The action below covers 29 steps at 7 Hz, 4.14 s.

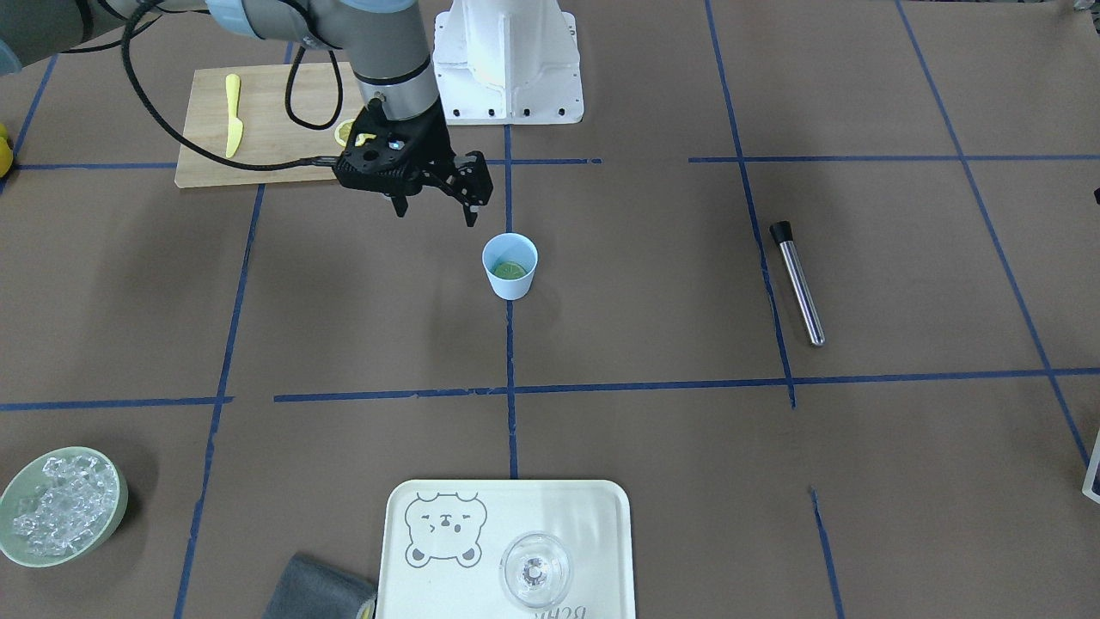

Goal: Squeeze lemon into cup
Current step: 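Withdraw the right gripper while the left gripper reaches to the steel muddler, then grasp the steel muddler upright with the left gripper and lift it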

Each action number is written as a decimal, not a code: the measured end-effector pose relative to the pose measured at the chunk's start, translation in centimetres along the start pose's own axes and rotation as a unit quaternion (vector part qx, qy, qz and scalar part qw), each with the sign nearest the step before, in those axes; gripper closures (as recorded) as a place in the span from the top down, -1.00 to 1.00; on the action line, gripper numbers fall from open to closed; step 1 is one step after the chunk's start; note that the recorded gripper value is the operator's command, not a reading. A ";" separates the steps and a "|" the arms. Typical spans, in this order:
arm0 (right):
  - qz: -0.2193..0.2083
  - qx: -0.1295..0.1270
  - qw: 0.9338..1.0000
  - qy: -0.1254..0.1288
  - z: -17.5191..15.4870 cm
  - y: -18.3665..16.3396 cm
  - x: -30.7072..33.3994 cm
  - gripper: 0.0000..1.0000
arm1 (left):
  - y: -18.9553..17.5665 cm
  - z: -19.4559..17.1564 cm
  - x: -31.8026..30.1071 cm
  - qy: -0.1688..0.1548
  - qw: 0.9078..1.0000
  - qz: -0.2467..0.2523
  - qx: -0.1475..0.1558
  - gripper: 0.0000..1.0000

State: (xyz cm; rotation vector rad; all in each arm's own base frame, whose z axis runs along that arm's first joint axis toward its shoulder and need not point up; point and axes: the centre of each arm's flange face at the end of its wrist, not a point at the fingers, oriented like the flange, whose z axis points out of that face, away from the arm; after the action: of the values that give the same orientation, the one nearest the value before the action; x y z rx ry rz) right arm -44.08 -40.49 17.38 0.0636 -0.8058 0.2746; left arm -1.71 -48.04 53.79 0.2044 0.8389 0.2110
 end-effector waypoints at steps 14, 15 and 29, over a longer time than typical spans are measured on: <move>-0.095 -0.037 0.995 0.003 -9.5 -17.7 34.8 1.00 | -6.1 22.9 28.1 -0.042 0.978 -0.171 -0.112 1.00; -0.094 -0.037 0.995 -0.001 -9.6 -17.8 35.0 1.00 | -6.6 23.6 28.3 -0.045 0.977 -0.175 -0.114 1.00; -0.079 -0.047 0.996 -0.009 -9.7 -17.5 37.0 1.00 | -12.0 14.1 36.5 -0.047 0.986 -0.139 0.081 -1.00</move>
State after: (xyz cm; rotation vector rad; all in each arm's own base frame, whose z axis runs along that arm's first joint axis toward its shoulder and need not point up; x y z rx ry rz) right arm -8.20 -47.68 38.16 0.0412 -0.8253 0.0859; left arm 33.86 -51.20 33.79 0.2442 0.7810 -0.1290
